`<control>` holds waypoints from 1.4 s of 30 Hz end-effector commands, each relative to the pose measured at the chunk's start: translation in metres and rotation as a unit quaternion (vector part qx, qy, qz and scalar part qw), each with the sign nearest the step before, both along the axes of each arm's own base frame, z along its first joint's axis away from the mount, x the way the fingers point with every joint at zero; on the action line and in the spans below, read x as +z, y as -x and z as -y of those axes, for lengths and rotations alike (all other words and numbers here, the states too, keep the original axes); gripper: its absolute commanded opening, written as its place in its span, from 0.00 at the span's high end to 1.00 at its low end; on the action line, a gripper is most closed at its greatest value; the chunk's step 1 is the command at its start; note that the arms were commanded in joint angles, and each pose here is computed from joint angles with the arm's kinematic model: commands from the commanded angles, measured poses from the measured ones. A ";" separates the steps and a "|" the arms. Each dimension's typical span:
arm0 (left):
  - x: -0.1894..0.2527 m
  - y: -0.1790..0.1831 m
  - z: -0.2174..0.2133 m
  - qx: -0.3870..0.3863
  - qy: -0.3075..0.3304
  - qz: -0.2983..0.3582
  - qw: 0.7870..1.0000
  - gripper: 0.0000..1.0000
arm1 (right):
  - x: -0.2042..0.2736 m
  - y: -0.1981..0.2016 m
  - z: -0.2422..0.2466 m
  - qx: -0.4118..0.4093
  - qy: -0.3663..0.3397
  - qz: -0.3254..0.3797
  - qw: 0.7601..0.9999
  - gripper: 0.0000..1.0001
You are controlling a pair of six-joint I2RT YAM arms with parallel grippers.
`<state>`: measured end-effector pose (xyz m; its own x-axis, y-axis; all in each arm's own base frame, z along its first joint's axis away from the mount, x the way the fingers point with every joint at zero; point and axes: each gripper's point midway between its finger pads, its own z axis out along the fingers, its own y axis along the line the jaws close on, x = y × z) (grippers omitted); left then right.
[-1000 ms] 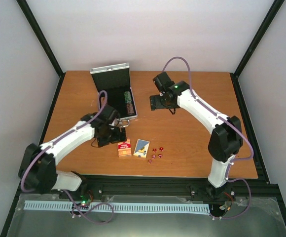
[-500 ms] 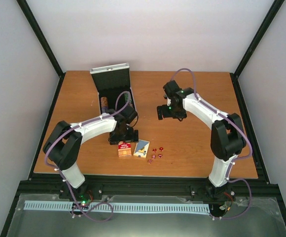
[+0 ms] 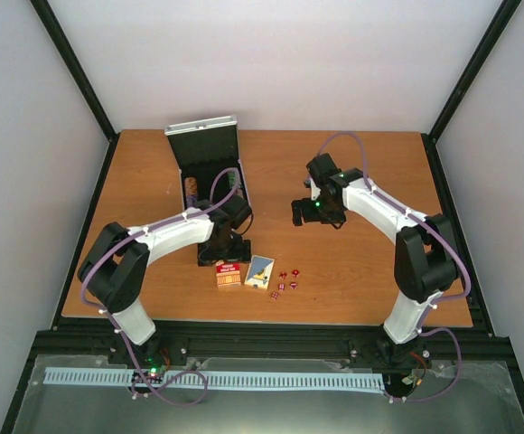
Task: Pack up texas hold em set
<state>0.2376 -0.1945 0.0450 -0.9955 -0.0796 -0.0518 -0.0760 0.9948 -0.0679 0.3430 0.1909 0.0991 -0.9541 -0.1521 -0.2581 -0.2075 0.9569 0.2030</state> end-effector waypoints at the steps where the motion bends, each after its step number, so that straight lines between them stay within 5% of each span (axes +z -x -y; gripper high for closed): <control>1: 0.004 0.003 -0.004 0.010 -0.010 0.003 1.000 0.00 | 0.004 0.000 0.000 0.009 -0.013 0.009 1.000 0.00; 13: -0.028 0.005 0.001 0.026 -0.006 -0.018 0.999 0.03 | 0.004 0.005 -0.001 0.016 -0.023 0.008 1.000 0.00; 20: -0.039 0.007 -0.001 0.030 -0.008 -0.018 0.999 0.49 | -0.001 0.015 0.002 0.019 -0.025 0.003 1.000 0.00; 25: -0.040 0.011 -0.006 0.029 -0.018 -0.023 0.999 0.98 | -0.003 0.019 0.004 0.020 -0.026 0.003 0.999 0.00; 33: 0.061 -0.038 -0.012 -0.054 -0.063 0.098 0.992 0.99 | 0.002 0.020 0.003 0.019 -0.033 0.012 0.999 0.00; 42: 0.137 -0.139 -0.003 -0.283 -0.112 0.223 0.926 0.99 | 0.008 0.016 0.001 -0.004 -0.048 0.020 0.999 0.00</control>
<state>0.3372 -0.2046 0.1631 -0.8807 0.2395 -0.4086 0.2335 0.9701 0.0654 0.3226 0.1912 0.1009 -0.9454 -0.1581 -0.2850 -0.2366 0.9343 0.2668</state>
